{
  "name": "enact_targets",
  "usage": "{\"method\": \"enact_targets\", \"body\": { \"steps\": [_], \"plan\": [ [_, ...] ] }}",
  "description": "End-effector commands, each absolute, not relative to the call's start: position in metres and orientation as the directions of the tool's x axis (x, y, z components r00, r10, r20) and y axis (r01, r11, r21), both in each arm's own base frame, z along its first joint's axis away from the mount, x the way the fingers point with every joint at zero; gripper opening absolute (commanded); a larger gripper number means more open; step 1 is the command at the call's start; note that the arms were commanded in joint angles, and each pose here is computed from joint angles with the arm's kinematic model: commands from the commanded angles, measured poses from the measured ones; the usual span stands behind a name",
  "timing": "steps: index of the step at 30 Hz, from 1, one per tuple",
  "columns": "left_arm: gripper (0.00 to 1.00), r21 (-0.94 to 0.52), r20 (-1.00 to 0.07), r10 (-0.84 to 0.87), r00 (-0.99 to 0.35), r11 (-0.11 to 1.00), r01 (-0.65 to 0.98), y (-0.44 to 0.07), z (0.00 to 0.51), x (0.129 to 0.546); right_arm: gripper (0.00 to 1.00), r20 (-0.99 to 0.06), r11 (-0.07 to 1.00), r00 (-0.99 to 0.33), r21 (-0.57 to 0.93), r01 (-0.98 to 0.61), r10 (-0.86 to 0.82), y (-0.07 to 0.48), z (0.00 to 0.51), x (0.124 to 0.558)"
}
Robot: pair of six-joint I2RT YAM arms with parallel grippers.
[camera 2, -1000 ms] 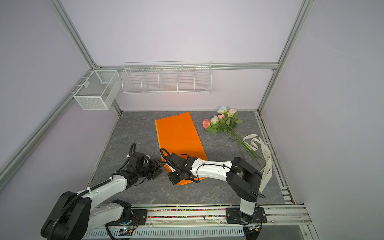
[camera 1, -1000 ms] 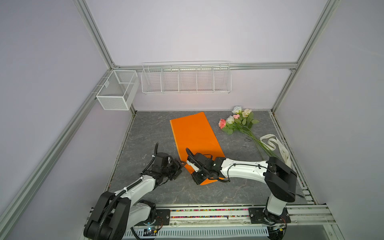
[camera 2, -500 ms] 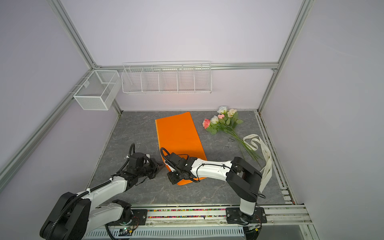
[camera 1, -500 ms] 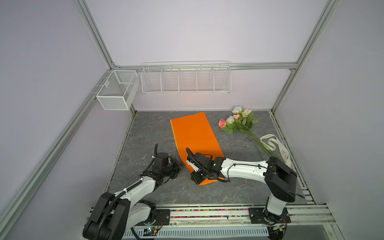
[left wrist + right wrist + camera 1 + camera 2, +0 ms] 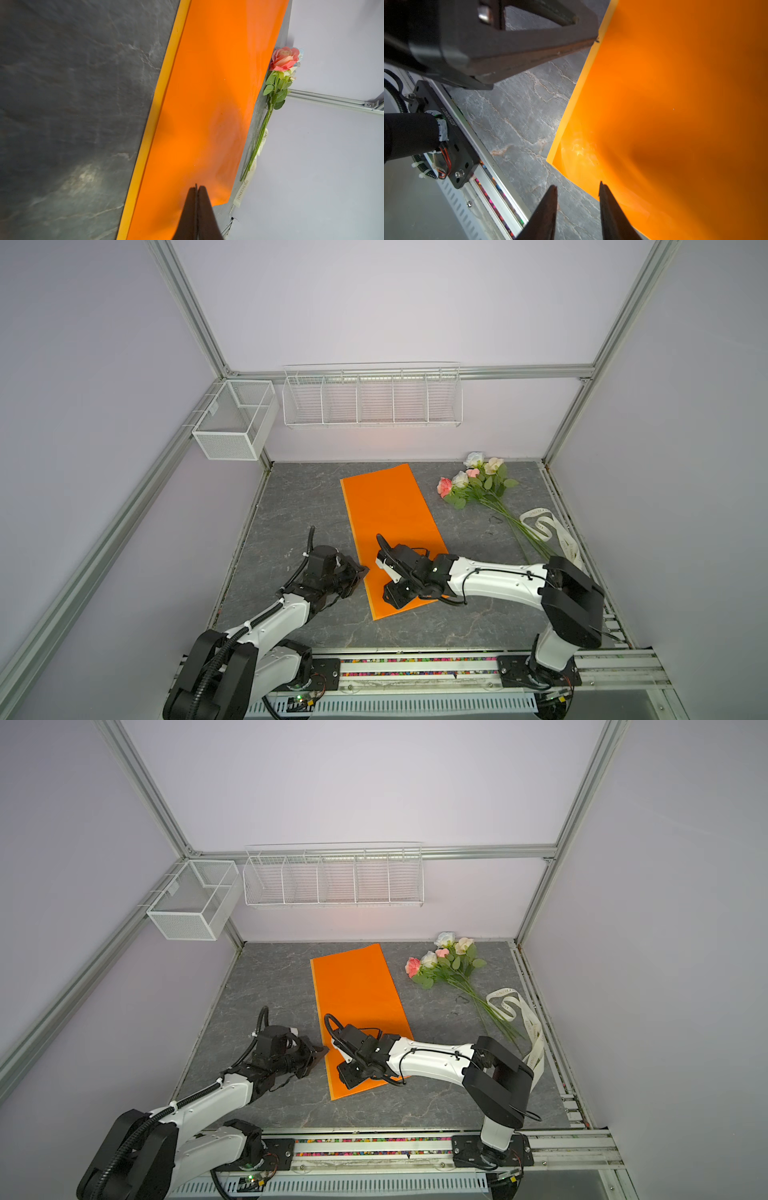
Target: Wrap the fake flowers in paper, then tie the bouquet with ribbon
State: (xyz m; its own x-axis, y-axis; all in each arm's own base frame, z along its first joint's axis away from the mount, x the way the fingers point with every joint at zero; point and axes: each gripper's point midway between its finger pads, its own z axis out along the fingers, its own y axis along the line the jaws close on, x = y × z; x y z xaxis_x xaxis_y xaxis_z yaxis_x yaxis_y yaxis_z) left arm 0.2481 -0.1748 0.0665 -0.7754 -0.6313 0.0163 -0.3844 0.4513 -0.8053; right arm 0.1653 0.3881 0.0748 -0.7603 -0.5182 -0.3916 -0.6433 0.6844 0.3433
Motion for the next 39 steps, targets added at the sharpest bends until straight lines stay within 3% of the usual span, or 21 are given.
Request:
{"method": "enact_targets", "body": {
  "steps": [1,5,8,10,14,19,32,36,39],
  "plan": [
    [0.0,-0.798,0.002,-0.633,-0.774,0.465,-0.383,-0.172,0.064,0.247,0.32,-0.36,0.693,-0.769,0.342,-0.635,-0.527,0.384,0.069,0.164],
    [0.0,-0.774,-0.013,-0.639,-0.769,0.494,-0.397,-0.167,0.061,0.245,0.39,-0.349,0.671,-0.748,0.333,-0.662,-0.564,0.391,0.062,0.158],
    [0.0,-0.704,-0.04,-0.684,-0.729,0.537,-0.465,-0.147,0.052,0.242,0.46,-0.337,0.661,-0.693,0.223,-0.717,-0.637,0.393,0.05,0.151],
    [0.05,-0.652,-0.058,-0.728,-0.683,0.546,-0.526,-0.127,0.047,0.238,0.51,-0.329,0.645,-0.654,0.153,-0.748,-0.681,0.397,0.044,0.147],
    [0.08,-0.623,-0.087,-0.806,-0.585,0.503,-0.599,-0.083,0.048,0.232,0.61,-0.325,0.637,-0.623,0.076,-0.767,-0.712,0.401,0.037,0.145],
    [0.1,-0.655,-0.104,-0.846,-0.523,0.454,-0.604,-0.06,0.059,0.227,0.67,-0.317,0.623,-0.606,0.055,-0.78,-0.73,0.405,0.031,0.146],
    [0.11,-0.665,-0.104,-0.843,-0.528,0.453,-0.594,-0.061,0.06,0.227,0.7,-0.235,0.589,-0.568,-0.028,-0.807,-0.789,0.406,0.013,0.143],
    [0.11,-0.663,-0.103,-0.842,-0.53,0.455,-0.594,-0.061,0.06,0.227,0.65,-0.191,0.596,-0.576,-0.065,-0.801,-0.795,0.4,0.004,0.144],
    [0.11,-0.663,-0.103,-0.841,-0.532,0.457,-0.593,-0.061,0.059,0.227,0.56,-0.186,0.604,-0.585,-0.066,-0.794,-0.789,0.396,0.001,0.143]
  ]
}}
